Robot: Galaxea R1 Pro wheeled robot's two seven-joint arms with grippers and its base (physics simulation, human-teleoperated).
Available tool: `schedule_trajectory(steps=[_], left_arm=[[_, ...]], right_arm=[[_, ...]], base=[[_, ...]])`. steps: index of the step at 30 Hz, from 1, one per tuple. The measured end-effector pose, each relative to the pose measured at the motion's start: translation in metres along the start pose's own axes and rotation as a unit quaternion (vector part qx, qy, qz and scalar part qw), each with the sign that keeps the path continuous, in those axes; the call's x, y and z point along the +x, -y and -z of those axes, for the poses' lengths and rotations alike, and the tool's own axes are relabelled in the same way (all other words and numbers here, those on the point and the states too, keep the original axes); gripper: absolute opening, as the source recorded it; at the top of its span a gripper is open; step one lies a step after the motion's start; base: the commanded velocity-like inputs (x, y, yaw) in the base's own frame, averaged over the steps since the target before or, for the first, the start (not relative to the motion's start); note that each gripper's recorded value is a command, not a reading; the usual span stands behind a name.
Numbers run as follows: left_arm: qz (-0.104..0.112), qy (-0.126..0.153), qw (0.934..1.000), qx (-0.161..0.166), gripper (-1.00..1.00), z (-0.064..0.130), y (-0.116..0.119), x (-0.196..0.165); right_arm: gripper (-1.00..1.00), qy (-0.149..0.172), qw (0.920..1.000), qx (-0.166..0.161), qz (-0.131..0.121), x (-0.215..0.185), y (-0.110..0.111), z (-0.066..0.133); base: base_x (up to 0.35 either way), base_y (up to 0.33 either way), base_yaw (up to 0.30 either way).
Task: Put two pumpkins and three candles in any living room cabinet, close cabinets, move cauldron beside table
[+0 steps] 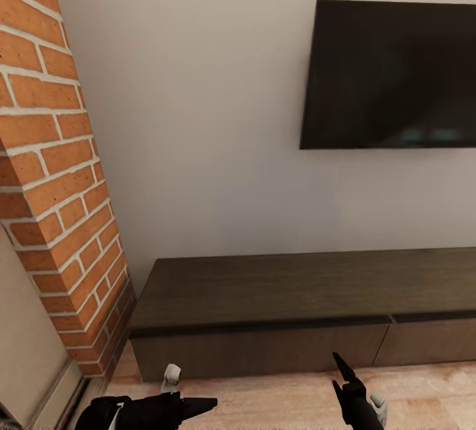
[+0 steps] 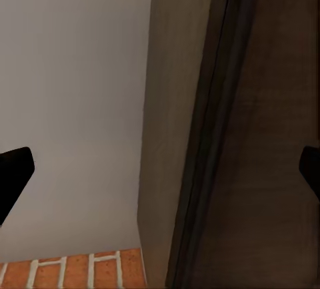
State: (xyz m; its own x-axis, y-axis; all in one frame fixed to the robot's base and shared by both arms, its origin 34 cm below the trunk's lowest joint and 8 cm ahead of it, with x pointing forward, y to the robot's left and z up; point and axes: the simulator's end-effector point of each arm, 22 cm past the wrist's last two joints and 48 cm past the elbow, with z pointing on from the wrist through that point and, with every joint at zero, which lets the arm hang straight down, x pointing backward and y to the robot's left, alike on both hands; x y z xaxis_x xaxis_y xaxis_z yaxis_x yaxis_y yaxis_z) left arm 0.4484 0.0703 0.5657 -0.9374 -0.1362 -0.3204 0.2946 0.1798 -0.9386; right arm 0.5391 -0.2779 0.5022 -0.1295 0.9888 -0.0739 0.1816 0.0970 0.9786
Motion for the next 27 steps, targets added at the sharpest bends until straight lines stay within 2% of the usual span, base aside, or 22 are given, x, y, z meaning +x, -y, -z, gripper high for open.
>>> schedule_trajectory(steps=[23, 25, 27], left_arm=[[0.000, 0.000, 1.0000, 0.001, 1.00, -0.004, -0.043, 0.027], [0.000, -0.001, 1.0000, 0.001, 1.00, -0.005, -0.047, 0.030], [-0.001, 0.000, 1.0000, 0.001, 1.00, -0.005, -0.051, 0.032]], right_arm=[[1.00, 0.000, 1.0000, -0.005, 0.000, 0.005, 0.050, 0.002], [1.00, 0.001, 0.9999, -0.015, -0.001, 0.005, 0.050, 0.002], [1.00, 0.001, 0.9992, -0.040, -0.001, 0.006, 0.044, 0.003]], base=[[0.000, 0.000, 0.000], [0.000, 0.000, 0.000], [0.000, 0.000, 0.000]])
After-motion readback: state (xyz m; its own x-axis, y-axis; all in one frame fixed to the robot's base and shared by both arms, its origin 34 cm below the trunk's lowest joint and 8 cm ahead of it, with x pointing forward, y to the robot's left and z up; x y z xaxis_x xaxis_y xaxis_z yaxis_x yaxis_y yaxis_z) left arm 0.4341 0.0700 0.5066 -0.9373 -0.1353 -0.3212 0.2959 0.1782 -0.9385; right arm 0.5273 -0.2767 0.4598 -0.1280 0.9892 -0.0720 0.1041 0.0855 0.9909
